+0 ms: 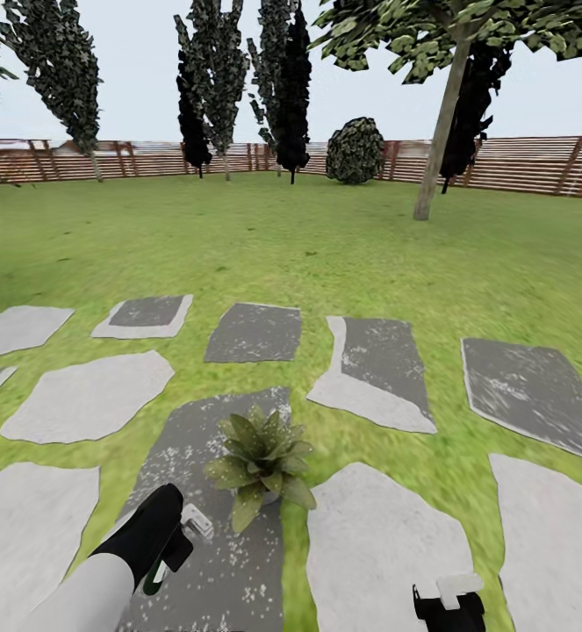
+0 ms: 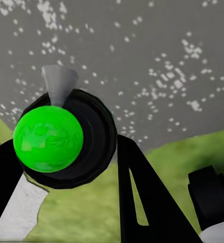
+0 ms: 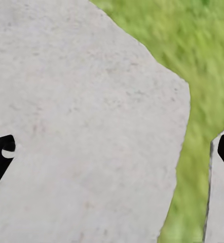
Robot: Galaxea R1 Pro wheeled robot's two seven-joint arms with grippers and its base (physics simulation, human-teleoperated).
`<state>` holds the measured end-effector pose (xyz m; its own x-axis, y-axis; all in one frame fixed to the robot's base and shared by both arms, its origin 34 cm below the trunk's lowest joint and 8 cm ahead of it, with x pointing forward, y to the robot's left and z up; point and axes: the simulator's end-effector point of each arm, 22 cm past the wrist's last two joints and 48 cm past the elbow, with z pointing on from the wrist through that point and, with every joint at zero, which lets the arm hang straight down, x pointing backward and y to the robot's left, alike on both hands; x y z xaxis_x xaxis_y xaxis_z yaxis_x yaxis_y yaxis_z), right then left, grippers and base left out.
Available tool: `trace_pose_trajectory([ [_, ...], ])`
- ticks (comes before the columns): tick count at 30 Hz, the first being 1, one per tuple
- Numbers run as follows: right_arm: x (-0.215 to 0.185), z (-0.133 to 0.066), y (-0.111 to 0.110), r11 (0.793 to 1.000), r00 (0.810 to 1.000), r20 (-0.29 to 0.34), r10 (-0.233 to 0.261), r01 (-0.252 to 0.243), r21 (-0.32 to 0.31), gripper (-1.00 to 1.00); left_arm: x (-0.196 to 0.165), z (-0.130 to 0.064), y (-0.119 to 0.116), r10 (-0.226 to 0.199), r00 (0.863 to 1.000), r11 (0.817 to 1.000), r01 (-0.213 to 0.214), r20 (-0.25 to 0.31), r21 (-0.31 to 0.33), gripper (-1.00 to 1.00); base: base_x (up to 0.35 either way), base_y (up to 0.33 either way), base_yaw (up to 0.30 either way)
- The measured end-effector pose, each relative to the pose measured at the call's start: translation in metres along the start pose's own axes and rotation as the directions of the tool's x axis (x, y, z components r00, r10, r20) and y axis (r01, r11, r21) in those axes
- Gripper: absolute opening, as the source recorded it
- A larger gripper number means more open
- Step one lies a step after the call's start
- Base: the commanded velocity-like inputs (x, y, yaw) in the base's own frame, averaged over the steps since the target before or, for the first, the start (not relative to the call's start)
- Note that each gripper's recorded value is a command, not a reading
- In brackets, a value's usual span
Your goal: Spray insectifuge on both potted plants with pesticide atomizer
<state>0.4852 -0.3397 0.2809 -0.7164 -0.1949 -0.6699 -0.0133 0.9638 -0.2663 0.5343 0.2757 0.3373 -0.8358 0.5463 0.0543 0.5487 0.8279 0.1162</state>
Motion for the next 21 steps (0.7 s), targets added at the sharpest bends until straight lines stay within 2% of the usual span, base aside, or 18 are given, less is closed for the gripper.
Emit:
trace_pose_trajectory([
  [7, 0.0000, 0.0000, 0.0000, 1.000, 1.000, 0.000, 0.000, 0.000, 0.000, 1.00, -0.0011, 0.0000, -0.0019, -0.005, 1.000, 1.000, 0.005, 0.005, 0.008, -1.00, 0.000, -0.036, 0.228],
  [14, -0.0001, 0.0000, 0.0000, 1.000, 1.000, 0.000, 0.000, 0.000, 0.000, 1.00, -0.0015, 0.0000, -0.0021, -0.004, 1.000, 1.000, 0.004, 0.006, 0.009, -1.00, 0.000, -0.260, 0.027],
  [21, -0.0003, -0.0002, 0.0006, 1.000, 1.000, 0.001, 0.000, 0.000, -0.001, 1.00, -0.0018, -0.0004, -0.0020, -0.005, 1.000, 1.000, 0.005, 0.008, 0.008, -1.00, 0.085, -0.255, 0.260],
])
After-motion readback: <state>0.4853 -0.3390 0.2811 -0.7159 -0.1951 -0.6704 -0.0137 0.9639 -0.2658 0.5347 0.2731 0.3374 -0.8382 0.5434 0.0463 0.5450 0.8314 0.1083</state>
